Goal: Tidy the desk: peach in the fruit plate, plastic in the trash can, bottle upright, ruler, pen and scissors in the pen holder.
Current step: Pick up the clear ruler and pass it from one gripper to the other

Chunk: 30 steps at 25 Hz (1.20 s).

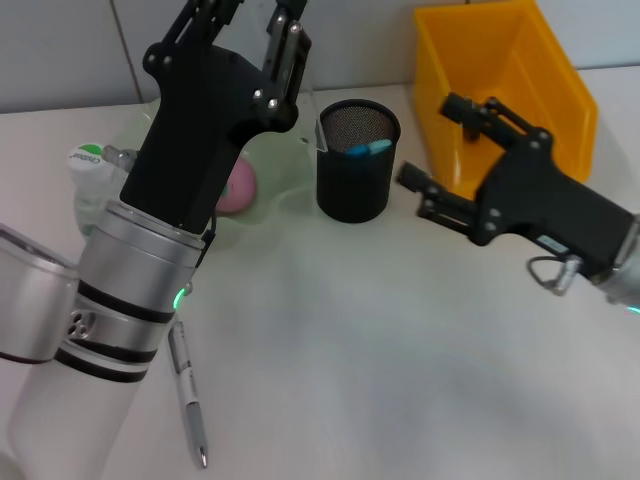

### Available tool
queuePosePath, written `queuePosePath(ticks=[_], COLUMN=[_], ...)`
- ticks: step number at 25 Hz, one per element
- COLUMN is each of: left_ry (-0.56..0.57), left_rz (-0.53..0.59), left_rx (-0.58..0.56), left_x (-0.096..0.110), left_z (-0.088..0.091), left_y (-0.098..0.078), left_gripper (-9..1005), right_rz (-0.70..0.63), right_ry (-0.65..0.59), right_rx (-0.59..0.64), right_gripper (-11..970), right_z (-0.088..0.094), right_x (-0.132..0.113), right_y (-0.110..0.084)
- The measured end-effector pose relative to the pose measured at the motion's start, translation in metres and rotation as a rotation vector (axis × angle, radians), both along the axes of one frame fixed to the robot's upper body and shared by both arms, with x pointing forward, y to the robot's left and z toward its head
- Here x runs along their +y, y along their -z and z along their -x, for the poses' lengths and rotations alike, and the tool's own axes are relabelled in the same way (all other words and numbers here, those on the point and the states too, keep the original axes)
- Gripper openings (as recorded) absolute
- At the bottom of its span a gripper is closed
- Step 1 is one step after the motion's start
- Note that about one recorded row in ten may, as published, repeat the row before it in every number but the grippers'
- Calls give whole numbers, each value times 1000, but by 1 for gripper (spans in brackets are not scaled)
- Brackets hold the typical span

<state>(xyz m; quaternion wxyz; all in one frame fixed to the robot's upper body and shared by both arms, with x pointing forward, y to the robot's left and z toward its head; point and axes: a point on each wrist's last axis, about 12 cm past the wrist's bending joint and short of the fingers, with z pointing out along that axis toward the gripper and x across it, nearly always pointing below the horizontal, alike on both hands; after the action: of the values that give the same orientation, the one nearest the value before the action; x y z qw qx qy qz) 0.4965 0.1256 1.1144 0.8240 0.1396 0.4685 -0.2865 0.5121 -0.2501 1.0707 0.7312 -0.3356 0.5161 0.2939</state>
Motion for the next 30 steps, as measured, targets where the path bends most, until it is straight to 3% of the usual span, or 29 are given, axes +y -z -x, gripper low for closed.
queuePosePath(ticks=[10,30], left_ry=[-11,-6], left_rz=[-21,-55], left_rx=[-3,16], left_x=[-2,-8], left_z=[-2,-10], left_y=[0,-1], left_gripper=[403,413], right_rz=[-52,-46], right_ry=[-14,-24], right_rx=[-64,-145], right_gripper=[705,697], right_z=[-17,-39], right_x=[45,72], right_y=[-7,-26])
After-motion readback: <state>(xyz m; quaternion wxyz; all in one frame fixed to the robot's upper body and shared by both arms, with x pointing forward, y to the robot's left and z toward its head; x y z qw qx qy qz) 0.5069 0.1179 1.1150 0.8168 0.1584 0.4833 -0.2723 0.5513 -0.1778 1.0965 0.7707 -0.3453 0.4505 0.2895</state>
